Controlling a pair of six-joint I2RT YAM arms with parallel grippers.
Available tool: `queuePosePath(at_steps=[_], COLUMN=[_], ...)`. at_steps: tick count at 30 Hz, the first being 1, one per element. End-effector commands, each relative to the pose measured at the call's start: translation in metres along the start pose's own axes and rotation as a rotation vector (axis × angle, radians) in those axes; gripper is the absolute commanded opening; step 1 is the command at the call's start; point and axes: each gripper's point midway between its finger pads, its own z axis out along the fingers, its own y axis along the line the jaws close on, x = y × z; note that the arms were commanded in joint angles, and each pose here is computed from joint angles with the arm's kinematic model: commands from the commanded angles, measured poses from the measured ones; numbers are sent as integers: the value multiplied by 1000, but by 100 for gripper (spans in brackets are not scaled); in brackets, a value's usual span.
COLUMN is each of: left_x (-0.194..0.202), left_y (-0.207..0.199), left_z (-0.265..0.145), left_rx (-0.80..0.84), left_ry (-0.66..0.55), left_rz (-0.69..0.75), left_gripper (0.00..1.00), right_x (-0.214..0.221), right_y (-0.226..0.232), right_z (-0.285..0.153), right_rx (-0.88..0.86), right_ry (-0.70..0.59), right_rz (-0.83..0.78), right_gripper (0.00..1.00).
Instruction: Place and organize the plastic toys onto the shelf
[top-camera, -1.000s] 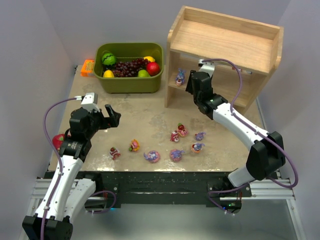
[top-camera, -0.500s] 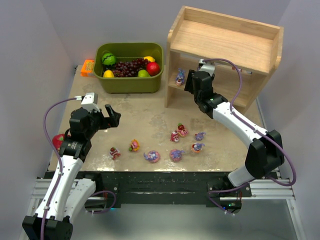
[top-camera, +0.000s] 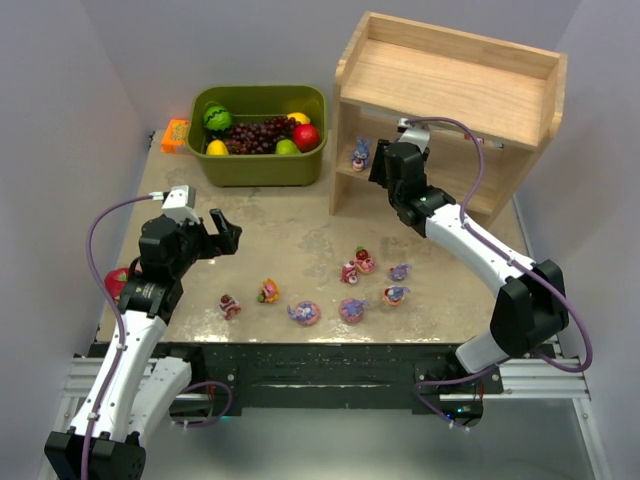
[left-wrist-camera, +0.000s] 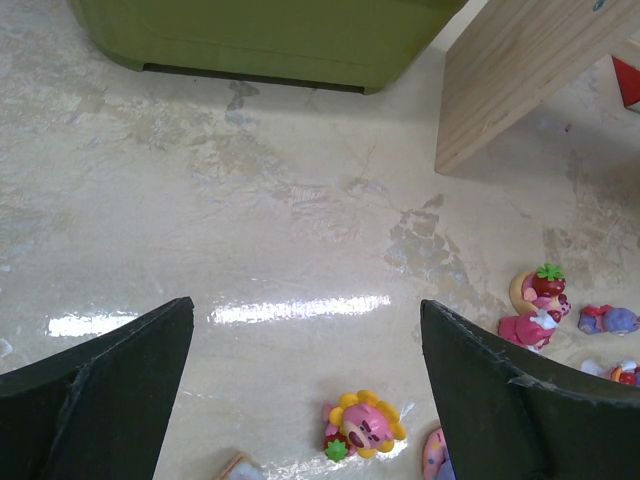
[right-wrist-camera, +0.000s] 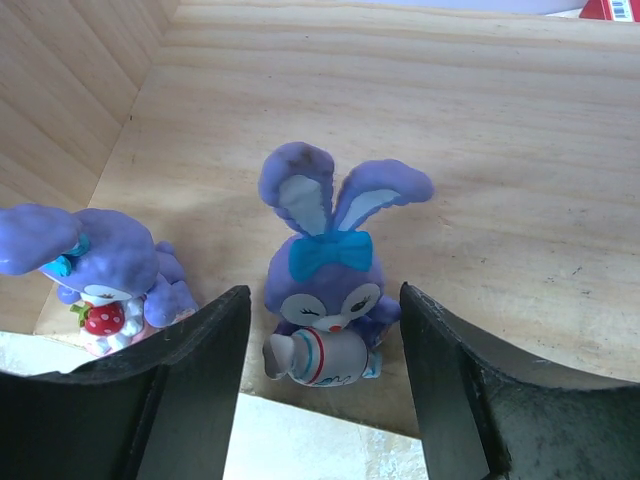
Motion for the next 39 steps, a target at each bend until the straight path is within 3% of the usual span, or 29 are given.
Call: queuePosePath(at_steps=[1,12,23,39], left_x=[-5,-5,-5,-6], left_y=[-1,-2,-2,-3], left_z=[-1,-1,-1,-2], left_rx=[1,4,6,8], left_ry=[-18,-16,-18,-24], left_rz=[11,9,9,8], left_gripper=[100,99,100,100], right_x=[-5,-8,-13,-12], right_y=[-7,-3,0,8], right_z=[-7,-14,-26,-39], right_rx=[8,-18,-60,-133], right_ry=[14,22,25,33], right_rz=[35,99,98,121], right_gripper=[63,59,64,63])
